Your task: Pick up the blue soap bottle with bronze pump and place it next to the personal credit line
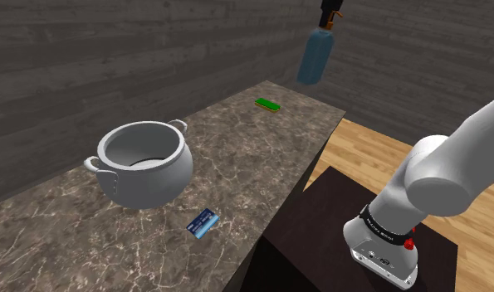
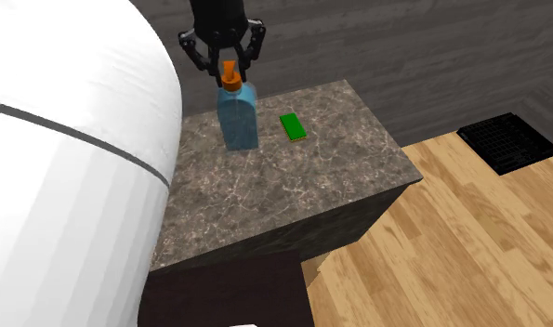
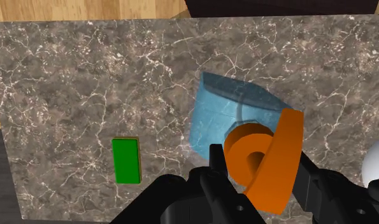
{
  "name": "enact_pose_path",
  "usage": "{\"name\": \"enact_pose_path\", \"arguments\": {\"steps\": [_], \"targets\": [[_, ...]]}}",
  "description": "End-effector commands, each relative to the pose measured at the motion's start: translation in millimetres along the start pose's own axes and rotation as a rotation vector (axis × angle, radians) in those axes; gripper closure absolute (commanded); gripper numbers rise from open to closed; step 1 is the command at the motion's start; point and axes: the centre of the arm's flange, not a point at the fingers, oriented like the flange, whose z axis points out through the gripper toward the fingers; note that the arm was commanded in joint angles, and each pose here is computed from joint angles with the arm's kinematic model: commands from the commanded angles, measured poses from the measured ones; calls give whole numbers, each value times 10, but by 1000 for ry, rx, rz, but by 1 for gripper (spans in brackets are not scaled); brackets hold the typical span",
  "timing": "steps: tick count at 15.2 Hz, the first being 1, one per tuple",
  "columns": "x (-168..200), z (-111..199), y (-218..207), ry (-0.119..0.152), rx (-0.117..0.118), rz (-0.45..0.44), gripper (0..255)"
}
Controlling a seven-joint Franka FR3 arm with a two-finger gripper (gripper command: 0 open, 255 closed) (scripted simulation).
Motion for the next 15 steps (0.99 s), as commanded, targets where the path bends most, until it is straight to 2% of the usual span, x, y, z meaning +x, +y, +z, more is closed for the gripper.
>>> {"name": "enact_pose_path", "arguments": {"steps": [1,15], "targets": [[-51,-16,-279,0,-1,2,255],[-165,-28,-2124,0,-1,2,255]]}}
